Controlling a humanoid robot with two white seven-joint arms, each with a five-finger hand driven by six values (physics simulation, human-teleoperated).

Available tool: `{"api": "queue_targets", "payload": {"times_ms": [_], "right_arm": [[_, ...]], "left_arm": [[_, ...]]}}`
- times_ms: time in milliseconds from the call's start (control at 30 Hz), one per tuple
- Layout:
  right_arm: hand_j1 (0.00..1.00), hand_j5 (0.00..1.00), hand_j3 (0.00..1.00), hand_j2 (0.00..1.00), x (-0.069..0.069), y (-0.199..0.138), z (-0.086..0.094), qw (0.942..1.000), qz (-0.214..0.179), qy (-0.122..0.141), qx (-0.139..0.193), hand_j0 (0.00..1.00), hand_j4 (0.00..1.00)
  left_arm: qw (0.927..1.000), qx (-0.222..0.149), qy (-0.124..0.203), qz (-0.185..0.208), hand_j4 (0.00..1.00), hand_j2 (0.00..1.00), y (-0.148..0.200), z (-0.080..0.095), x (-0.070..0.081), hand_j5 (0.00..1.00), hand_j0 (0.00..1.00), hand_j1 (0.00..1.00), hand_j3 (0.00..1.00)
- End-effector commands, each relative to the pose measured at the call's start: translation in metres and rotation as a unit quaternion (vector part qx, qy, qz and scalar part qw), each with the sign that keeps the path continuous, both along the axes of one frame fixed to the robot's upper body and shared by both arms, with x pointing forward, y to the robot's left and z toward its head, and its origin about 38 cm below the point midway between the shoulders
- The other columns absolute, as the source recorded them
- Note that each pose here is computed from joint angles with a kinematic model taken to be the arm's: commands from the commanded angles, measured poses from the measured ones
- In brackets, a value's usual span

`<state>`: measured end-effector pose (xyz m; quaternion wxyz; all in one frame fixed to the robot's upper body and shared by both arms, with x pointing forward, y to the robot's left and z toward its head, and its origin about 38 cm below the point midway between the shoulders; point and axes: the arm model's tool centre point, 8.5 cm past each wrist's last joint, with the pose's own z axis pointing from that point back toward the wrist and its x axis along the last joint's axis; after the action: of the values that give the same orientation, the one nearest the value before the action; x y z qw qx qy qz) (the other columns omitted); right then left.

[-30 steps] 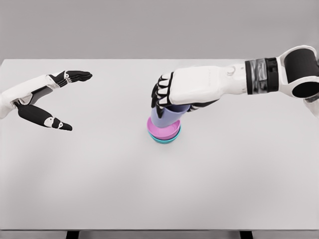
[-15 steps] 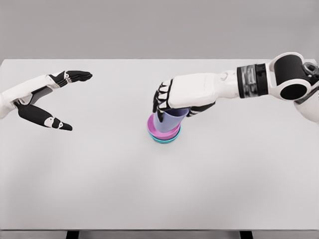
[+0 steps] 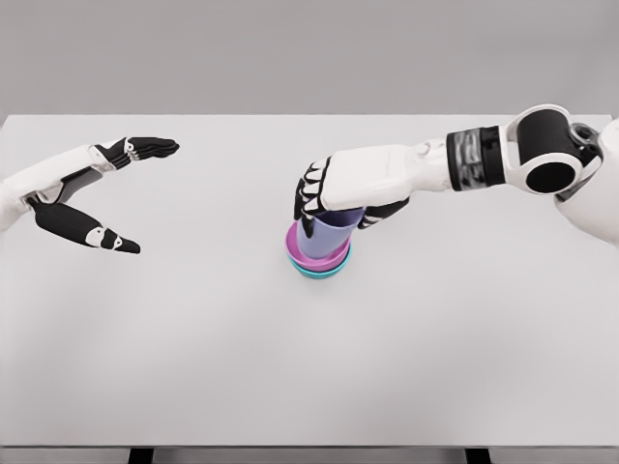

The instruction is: Stacking bowl and cup with both arms

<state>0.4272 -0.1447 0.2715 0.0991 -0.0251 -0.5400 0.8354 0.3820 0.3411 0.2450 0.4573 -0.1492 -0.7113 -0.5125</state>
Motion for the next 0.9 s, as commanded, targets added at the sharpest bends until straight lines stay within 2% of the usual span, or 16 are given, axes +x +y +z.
{"api": "queue_targets", "payload": {"times_ms": [0, 367, 400, 433, 467, 633, 800, 867], "right_arm": [[0.59, 0.59, 0.59, 0.59, 0.002, 0.000, -0.002, 1.0000, -0.003, 0.002, -0.001, 0.59, 0.59], [0.63, 0.63, 0.63, 0.63, 0.006, 0.005, -0.011, 0.9999, -0.006, 0.005, -0.012, 0.63, 0.63], [0.67, 0.67, 0.67, 0.67, 0.007, 0.005, -0.009, 0.9999, -0.006, 0.003, -0.012, 0.67, 0.67], [0.92, 0.92, 0.92, 0.92, 0.007, 0.005, -0.010, 0.9998, -0.006, -0.004, -0.018, 0.92, 0.92], [1.00, 1.00, 1.00, 1.00, 0.007, 0.005, -0.012, 0.9994, -0.006, -0.015, -0.030, 1.00, 1.00], [1.00, 1.00, 1.00, 1.00, 0.006, 0.006, -0.010, 0.9993, -0.003, -0.019, -0.030, 1.00, 1.00], [1.00, 1.00, 1.00, 1.00, -0.003, 0.009, 0.003, 0.9991, 0.012, -0.035, -0.021, 1.00, 1.00], [1.00, 1.00, 1.00, 1.00, -0.010, 0.011, 0.025, 0.9980, 0.022, -0.059, 0.000, 1.00, 1.00]], "left_arm": [[1.0000, -0.003, 0.001, 0.001, 1.00, 1.00, 0.000, 0.001, 0.000, 1.00, 1.00, 1.00, 1.00], [1.0000, -0.003, 0.002, 0.001, 1.00, 1.00, 0.001, 0.001, 0.000, 1.00, 1.00, 1.00, 1.00], [1.0000, -0.003, 0.002, 0.001, 1.00, 1.00, 0.001, 0.001, 0.000, 1.00, 1.00, 1.00, 1.00], [1.0000, -0.004, 0.001, 0.000, 1.00, 1.00, 0.000, 0.001, 0.000, 1.00, 1.00, 1.00, 1.00], [1.0000, -0.003, 0.002, 0.001, 1.00, 1.00, 0.001, 0.001, 0.000, 1.00, 1.00, 1.00, 1.00], [1.0000, -0.004, 0.001, 0.000, 1.00, 1.00, 0.000, 0.001, 0.000, 1.00, 1.00, 1.00, 1.00], [1.0000, -0.004, 0.001, 0.000, 1.00, 1.00, 0.000, 0.001, 0.000, 1.00, 1.00, 1.00, 1.00], [1.0000, -0.004, 0.002, 0.001, 1.00, 1.00, 0.000, 0.001, 0.000, 1.00, 1.00, 1.00, 1.00]]}}
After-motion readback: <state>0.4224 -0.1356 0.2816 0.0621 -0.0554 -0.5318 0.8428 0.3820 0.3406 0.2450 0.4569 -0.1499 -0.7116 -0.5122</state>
